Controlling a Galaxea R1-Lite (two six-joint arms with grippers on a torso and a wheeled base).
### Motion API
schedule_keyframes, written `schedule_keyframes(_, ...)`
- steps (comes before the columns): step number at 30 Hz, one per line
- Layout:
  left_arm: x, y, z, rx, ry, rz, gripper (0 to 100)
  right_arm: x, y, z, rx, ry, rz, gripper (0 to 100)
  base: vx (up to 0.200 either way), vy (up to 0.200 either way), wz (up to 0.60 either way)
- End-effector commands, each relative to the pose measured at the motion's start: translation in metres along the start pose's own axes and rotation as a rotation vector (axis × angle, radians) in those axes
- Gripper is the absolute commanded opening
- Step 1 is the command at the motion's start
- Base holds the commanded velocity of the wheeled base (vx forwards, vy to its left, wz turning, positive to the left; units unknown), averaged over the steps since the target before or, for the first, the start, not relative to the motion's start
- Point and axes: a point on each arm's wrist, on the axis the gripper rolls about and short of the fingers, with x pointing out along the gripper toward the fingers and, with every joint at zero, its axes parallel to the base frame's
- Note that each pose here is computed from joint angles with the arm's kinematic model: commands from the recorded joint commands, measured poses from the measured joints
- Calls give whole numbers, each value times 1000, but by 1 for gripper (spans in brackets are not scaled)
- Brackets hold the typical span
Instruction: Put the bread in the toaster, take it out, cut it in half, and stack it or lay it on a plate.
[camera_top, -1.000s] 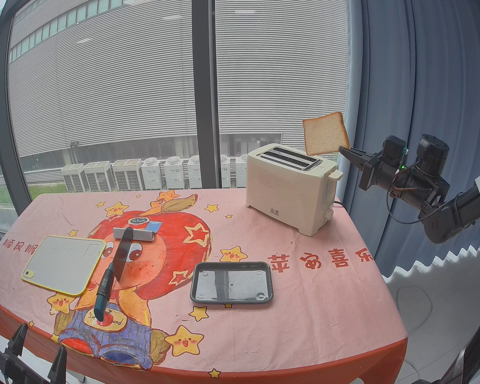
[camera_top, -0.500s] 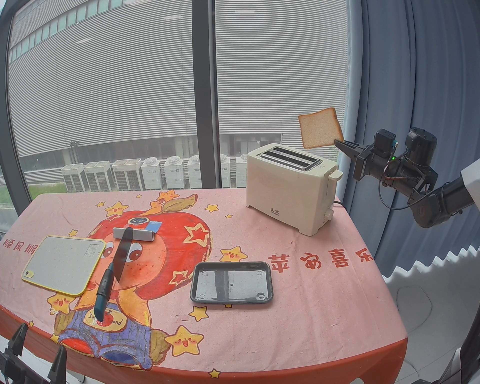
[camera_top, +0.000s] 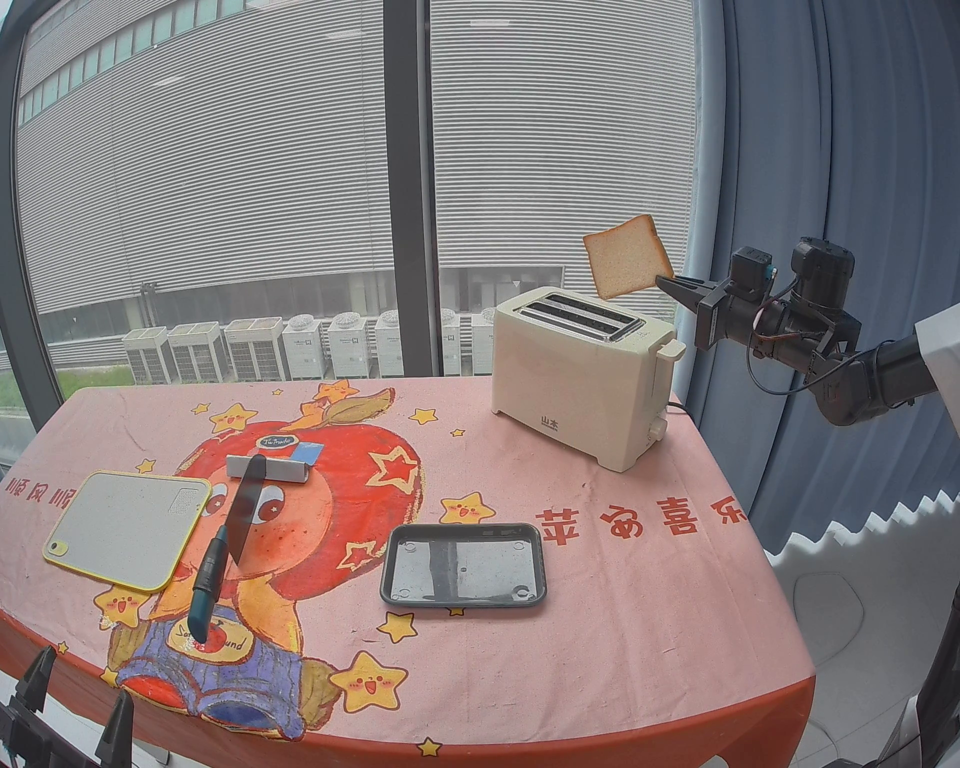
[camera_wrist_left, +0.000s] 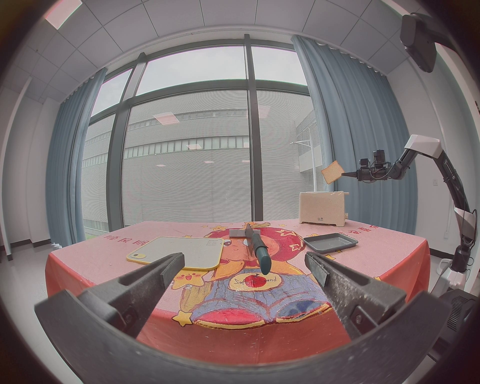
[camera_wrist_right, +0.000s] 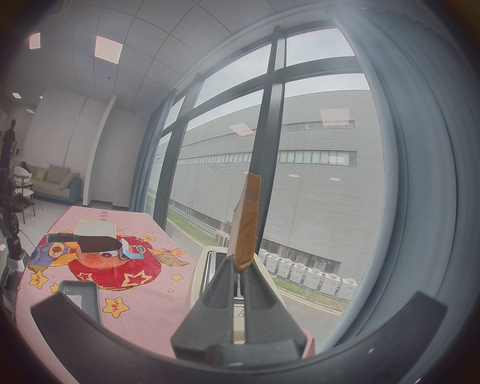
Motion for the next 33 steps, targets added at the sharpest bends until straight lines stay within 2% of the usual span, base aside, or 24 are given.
schedule_keyframes(1, 1, 0, -4, 0, 9, 0, 100, 7, -1, -2, -13, 3, 15, 0, 0, 0, 0)
schedule_keyframes(7, 1, 0, -4, 0, 9, 0, 100, 11, -3, -1, -32, 35, 24, 0, 0, 0, 0)
schedule_keyframes(14, 1, 0, -4, 0, 9, 0, 100, 18, -6, -4, -32, 48, 30, 0, 0, 0, 0)
schedule_keyframes(21, 1, 0, -4, 0, 9, 0, 100, 17, 0, -9, -42, 59, 68, 0, 0, 0, 0)
schedule_keyframes(33, 1, 0, -4, 0, 9, 0, 100, 13, 2, -14, -34, 78, 72, 0, 0, 0, 0)
